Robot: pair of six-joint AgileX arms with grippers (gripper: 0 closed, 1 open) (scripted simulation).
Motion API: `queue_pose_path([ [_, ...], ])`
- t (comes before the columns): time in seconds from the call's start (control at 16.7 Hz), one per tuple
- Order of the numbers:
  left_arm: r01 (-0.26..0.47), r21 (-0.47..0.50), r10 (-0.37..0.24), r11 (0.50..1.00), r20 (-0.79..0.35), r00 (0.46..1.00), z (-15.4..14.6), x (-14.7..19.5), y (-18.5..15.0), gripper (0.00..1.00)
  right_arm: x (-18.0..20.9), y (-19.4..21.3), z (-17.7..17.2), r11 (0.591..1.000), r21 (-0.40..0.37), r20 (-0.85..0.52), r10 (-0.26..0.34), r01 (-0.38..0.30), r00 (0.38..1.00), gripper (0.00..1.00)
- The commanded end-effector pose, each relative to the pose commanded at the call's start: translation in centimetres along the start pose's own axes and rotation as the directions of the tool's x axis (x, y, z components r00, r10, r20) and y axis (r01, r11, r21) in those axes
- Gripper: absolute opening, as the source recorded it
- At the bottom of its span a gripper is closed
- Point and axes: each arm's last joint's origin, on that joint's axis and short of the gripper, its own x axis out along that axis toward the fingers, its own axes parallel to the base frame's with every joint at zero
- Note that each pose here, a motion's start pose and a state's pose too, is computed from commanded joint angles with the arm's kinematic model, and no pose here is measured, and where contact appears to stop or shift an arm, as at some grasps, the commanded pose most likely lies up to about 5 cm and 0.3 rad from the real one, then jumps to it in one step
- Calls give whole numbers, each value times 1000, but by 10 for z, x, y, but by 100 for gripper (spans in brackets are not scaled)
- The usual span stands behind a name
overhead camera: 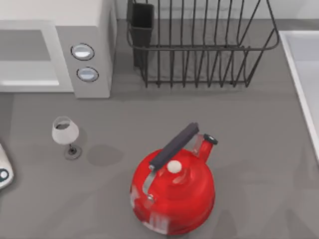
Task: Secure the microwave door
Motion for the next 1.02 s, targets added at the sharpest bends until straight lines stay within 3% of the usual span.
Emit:
queue_pose_path([
  [0.48,3,-3,-3,1000,-3,1000,-1,0,-89,0,0,0,0,1000,0,0,0,0,1000,100],
  [1.02,-8,10,7,1000,12,1000,5,-1,-110,0,0,0,0,1000,0,0,0,0,1000,100],
])
